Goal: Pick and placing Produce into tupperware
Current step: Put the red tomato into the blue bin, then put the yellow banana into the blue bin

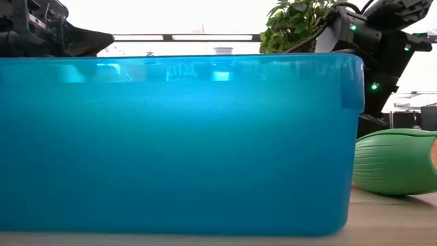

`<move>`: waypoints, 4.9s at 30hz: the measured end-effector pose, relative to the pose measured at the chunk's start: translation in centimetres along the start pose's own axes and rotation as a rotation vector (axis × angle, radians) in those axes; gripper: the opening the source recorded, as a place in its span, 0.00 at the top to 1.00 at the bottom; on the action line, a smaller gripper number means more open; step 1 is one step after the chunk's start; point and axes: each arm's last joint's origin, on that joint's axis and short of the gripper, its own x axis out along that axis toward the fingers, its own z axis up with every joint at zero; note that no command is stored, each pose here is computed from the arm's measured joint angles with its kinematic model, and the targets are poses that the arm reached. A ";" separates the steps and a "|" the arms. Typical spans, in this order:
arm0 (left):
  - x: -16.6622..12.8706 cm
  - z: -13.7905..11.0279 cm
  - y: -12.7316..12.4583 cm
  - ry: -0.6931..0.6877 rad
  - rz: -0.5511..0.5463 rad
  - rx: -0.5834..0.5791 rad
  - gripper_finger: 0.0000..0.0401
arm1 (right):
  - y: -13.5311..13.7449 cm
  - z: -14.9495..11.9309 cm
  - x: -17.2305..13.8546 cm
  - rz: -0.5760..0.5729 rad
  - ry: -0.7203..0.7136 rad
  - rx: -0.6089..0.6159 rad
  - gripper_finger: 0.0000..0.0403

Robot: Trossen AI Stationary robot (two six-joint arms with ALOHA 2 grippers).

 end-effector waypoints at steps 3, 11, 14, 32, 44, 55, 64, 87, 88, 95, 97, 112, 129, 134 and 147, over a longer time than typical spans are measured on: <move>0.0 0.0 0.0 0.000 0.000 0.000 1.00 | 0.0 0.0 0.0 0.000 0.000 0.000 0.28; 0.0 0.0 0.0 0.000 0.000 0.000 1.00 | 0.0 0.0 0.0 0.000 -0.001 0.000 0.36; 0.0 0.0 0.0 0.000 0.000 0.000 1.00 | 0.0 0.0 0.0 -0.001 -0.002 0.000 0.37; 0.0 0.0 0.0 0.000 0.000 0.000 1.00 | 0.6 1.1 -0.8 0.109 0.015 -0.044 0.38; 0.0 0.0 0.0 0.000 0.000 0.000 1.00 | 1.8 5.1 -3.5 0.304 -0.058 -0.102 0.38; 0.0 0.0 0.0 0.000 0.000 0.000 1.00 | 4.1 8.8 -8.6 0.593 -0.191 -0.247 0.38; 0.0 0.0 0.0 0.000 0.000 0.000 1.00 | 7.0 10.4 -14.8 0.757 -0.374 -0.324 0.38; 0.1 -0.1 0.0 0.011 -0.001 -0.008 1.00 | 15.2 12.3 -10.3 0.764 -0.427 -0.312 0.38; 0.1 -0.1 0.0 0.012 -0.001 -0.008 1.00 | 15.4 12.4 -10.1 0.756 -0.411 -0.317 0.38; 0.1 -0.1 0.0 0.013 -0.001 -0.008 1.00 | 16.0 12.3 -9.2 0.725 -0.329 -0.319 0.38; 0.1 -0.1 0.0 0.011 -0.001 -0.003 1.00 | 15.8 11.9 -9.0 0.702 -0.283 -0.335 0.38; 0.1 -0.1 0.0 0.013 -0.001 0.000 1.00 | 16.0 10.4 -6.7 0.615 -0.125 -0.377 0.38; 0.1 -0.2 0.0 0.021 -0.001 0.001 1.00 | 16.3 10.4 -6.4 0.622 -0.117 -0.375 0.36; 0.1 -0.2 0.0 0.024 -0.001 0.001 1.00 | 16.3 10.4 -6.4 0.623 -0.118 -0.377 0.33; 0.2 -0.2 0.0 0.025 -0.001 0.001 1.00 | 16.3 10.8 -6.8 0.629 -0.136 -0.397 0.23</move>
